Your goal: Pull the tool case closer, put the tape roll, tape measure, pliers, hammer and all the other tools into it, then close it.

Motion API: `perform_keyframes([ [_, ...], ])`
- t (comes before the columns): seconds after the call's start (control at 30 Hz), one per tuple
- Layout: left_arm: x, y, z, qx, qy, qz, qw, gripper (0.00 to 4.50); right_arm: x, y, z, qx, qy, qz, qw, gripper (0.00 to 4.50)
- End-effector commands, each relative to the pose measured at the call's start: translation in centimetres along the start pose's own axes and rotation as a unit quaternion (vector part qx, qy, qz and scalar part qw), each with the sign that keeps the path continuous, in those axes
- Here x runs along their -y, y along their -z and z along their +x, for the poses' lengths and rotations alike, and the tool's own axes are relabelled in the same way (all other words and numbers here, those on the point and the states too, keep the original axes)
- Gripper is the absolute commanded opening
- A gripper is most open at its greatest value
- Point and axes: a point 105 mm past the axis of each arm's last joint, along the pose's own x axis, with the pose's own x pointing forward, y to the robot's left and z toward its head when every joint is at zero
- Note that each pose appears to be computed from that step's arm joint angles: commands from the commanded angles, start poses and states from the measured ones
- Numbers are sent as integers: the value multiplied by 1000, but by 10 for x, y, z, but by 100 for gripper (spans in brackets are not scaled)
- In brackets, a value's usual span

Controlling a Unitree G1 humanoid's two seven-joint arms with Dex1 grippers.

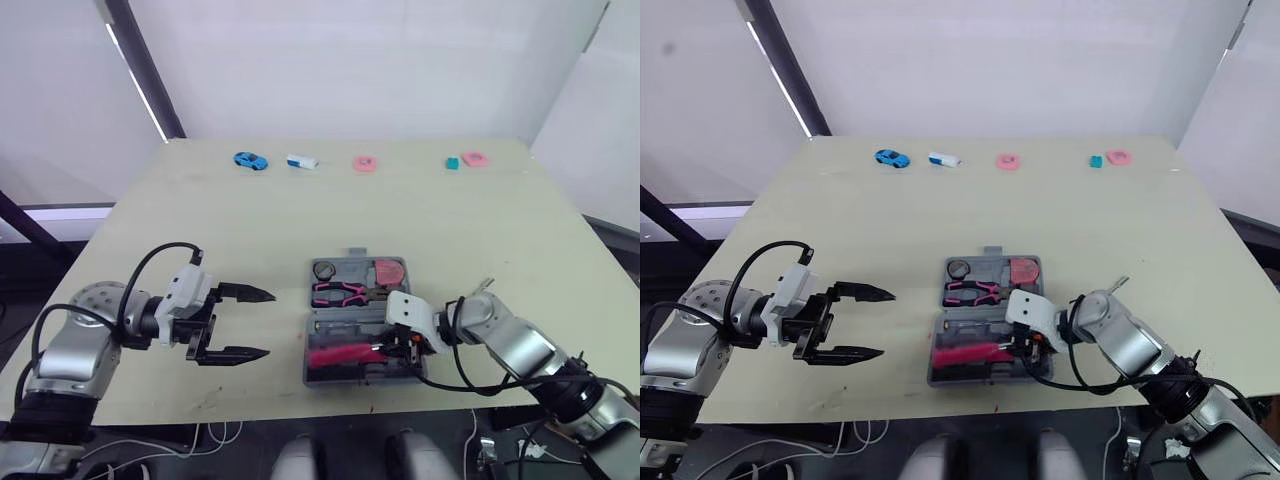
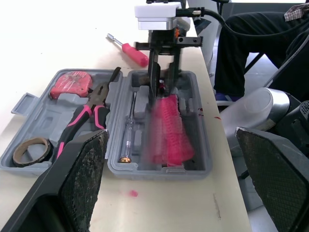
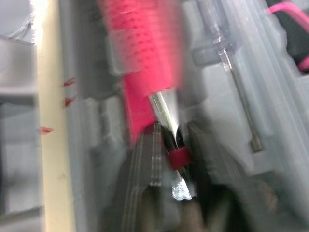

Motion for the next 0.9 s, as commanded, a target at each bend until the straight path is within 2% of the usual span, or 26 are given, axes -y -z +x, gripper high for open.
perform_keyframes([
  [0.03,1,-6,-6,-1,9,19,1000,450,4,-6,-5,12,12,-9,1000,3],
  [0.27,0,-6,-7,-2,6,19,1000,450,6,-12,-8,20,23,-15,999,3],
  [0.43,-3,-6,-11,-3,-6,15,1000,450,8,-24,-18,14,29,-54,998,3],
  [0.6,-4,-4,-14,-4,-13,11,1000,450,7,-32,-28,-42,15,-119,992,3],
  [0.9,-3,5,-19,-22,-16,7,1000,450,10,-39,-32,-117,9,-170,978,3],
])
